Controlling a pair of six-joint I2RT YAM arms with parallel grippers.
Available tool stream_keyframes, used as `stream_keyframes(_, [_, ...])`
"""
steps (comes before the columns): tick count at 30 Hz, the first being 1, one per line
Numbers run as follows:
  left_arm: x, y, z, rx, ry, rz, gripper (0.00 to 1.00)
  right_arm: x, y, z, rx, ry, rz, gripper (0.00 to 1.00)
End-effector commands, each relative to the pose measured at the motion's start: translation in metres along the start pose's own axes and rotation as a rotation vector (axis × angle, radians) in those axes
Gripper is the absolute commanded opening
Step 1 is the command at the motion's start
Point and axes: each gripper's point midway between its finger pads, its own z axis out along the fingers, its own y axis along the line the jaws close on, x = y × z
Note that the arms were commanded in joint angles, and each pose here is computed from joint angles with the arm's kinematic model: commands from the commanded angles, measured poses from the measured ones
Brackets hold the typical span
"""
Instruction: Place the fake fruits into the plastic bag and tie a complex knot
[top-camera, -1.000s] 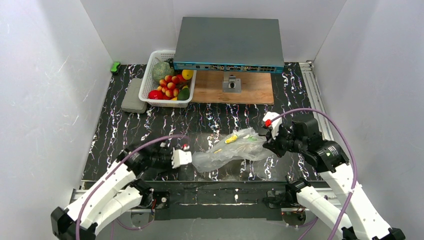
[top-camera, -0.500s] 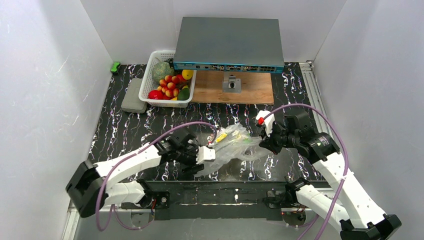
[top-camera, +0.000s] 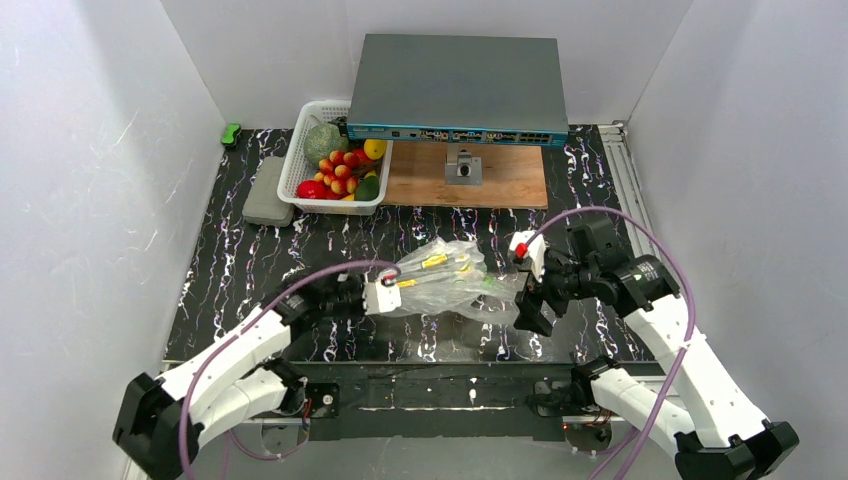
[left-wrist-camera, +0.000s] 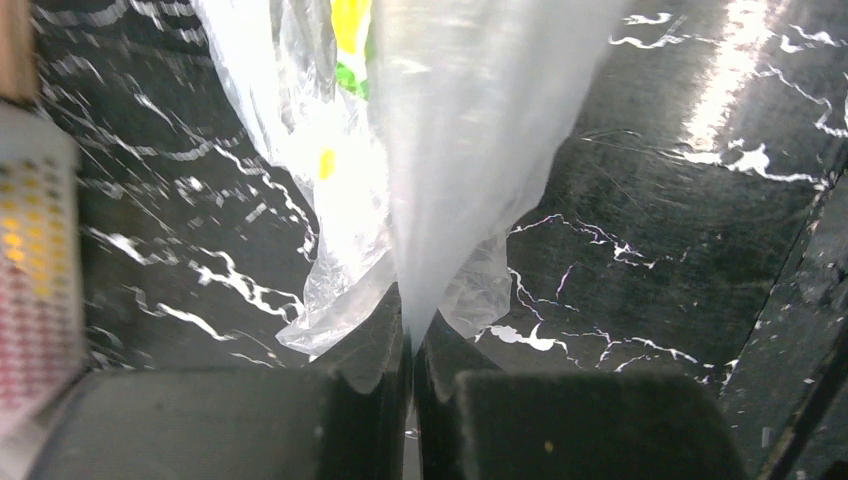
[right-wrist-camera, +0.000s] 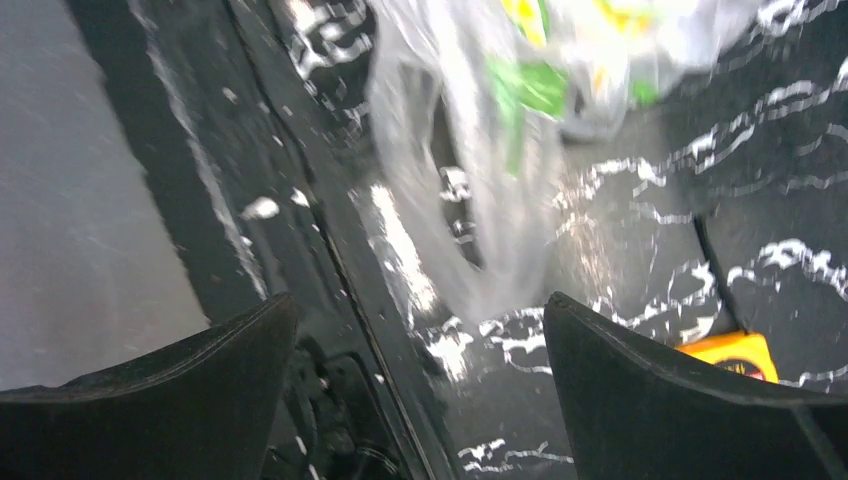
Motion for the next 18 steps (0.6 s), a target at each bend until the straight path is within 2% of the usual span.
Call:
stream_keyframes(1, [-0.003, -0.004, -0.005, -0.048, -0.012, 0.268, 0.0, -0.071, 0.021, -0.029, -0.097, -0.212, 0.024, 0.98])
stream_keyframes(4, [0.003, -0.018, -0.002, -0.039, -0.003, 0.376, 0.0, -0.091, 0.016, -0.03, -0.092, -0.267, 0.062, 0.98])
stream_keyframes(9, [0.008, -0.026, 0.001, -0.091, 0.009, 0.541, 0.0, -0.087, -0.012, -0.013, -0.018, -0.239, 0.102, 0.98])
stream_keyframes(15, [0.013, -0.031, 0.005, -0.114, 0.031, 0.616, 0.0, -0.066, -0.044, 0.022, 0.053, -0.19, 0.135, 0.98])
stream_keyframes(18, [0.013, -0.032, 0.007, -0.12, 0.03, 0.623, 0.0, -0.045, -0.045, 0.047, -0.008, -0.129, 0.125, 0.98])
